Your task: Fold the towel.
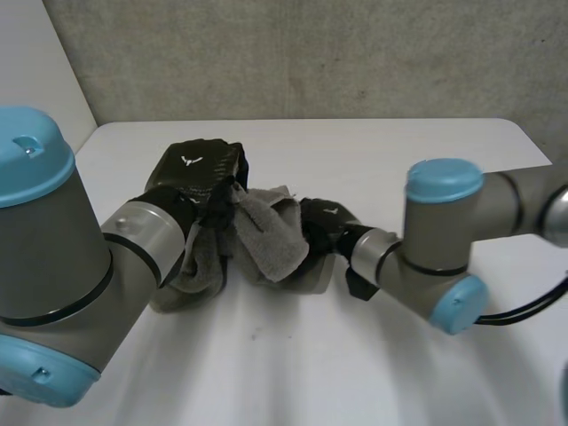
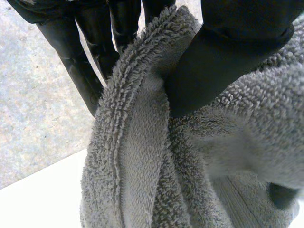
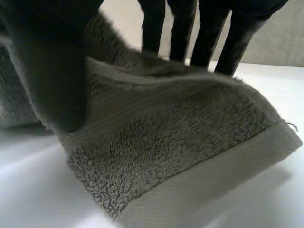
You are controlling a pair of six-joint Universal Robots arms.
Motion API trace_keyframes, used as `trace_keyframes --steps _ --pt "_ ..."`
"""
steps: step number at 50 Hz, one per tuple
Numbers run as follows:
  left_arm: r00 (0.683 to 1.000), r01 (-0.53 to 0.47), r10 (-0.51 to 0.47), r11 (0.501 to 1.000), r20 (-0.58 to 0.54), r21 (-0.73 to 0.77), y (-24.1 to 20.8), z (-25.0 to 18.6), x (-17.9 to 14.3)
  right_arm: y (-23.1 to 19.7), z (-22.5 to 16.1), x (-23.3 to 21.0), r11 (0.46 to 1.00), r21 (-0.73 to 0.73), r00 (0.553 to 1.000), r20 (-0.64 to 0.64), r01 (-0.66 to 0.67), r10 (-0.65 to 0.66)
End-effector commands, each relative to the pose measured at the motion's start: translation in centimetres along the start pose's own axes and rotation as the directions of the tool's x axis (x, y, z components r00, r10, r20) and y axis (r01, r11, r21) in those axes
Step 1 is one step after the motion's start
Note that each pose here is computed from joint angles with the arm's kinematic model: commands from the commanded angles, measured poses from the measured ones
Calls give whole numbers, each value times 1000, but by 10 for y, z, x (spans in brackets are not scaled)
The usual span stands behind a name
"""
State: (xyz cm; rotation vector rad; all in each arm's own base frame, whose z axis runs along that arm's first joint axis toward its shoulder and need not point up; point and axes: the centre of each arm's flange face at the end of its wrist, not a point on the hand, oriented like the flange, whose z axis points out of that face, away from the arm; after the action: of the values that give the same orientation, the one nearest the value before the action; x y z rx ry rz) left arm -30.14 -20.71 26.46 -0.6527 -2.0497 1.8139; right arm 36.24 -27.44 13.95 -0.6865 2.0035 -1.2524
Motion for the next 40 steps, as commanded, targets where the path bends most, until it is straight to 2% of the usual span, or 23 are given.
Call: trace_keyframes --steps 1,3,5,8,10,11,12,13,14,16,25,30,32,33,34,35,38,39,40 --pt "999 4 -4 1000 37 3 -1 1 -13 -8 7 -3 997 35 996 -43 75 -73" --pt "998 5 -5 1000 55 5 -2 3 -19 -23 0 -5 992 67 993 -55 105 -101" --pt "997 9 -9 1000 70 6 -2 6 -25 -60 -21 -13 970 149 980 -89 192 -181" --pt "995 13 -13 1000 99 3 -1 9 -36 -78 -33 -8 952 179 964 -133 250 -228" --pt "992 17 -17 1000 126 -4 1 12 -46 -104 -59 10 910 181 913 -243 374 -327" --pt "992 17 -17 1000 126 -4 1 12 -46 -104 -59 10 910 181 913 -243 374 -327" --pt "991 20 -18 1000 134 -17 4 12 -49 -108 -71 14 888 151 881 -276 434 -384" --pt "990 23 -19 999 138 -32 9 12 -52 -108 -81 12 868 115 853 -287 484 -437" --pt "990 23 -19 999 138 -32 9 12 -52 -108 -82 12 867 115 852 -287 484 -438" --pt "990 26 -19 998 140 -49 14 11 -54 -99 -94 10 834 32 806 -282 550 -521" --pt "996 39 -25 986 86 -161 47 0 -47 -81 -116 2 792 -92 761 -231 603 -606" --pt "997 38 -22 980 80 -196 57 -4 -45 -68 -129 -5 738 -210 722 -162 641 -673" --pt "997 31 -14 976 79 -218 62 -7 -45 -57 -138 -6 670 -309 676 -106 674 -729" --pt "997 31 -14 976 78 -218 62 -7 -45 -57 -138 -6 670 -310 676 -106 675 -729" --pt "997 16 3 972 78 -234 65 -8 -46 -54 -141 -4 629 -354 645 -87 692 -759" --pt "997 15 3 972 78 -234 65 -8 -46 -54 -141 -4 629 -355 645 -87 692 -759" --pt "994 -27 53 964 91 -264 71 -8 -55 -53 -147 10 510 -478 539 -87 716 -838" --pt "992 -43 76 959 106 -281 74 -8 -62 -53 -147 10 509 -478 538 -87 716 -838" --pt "991 -44 76 959 106 -281 74 -8 -62 -51 -149 15 474 -520 508 -86 711 -857"
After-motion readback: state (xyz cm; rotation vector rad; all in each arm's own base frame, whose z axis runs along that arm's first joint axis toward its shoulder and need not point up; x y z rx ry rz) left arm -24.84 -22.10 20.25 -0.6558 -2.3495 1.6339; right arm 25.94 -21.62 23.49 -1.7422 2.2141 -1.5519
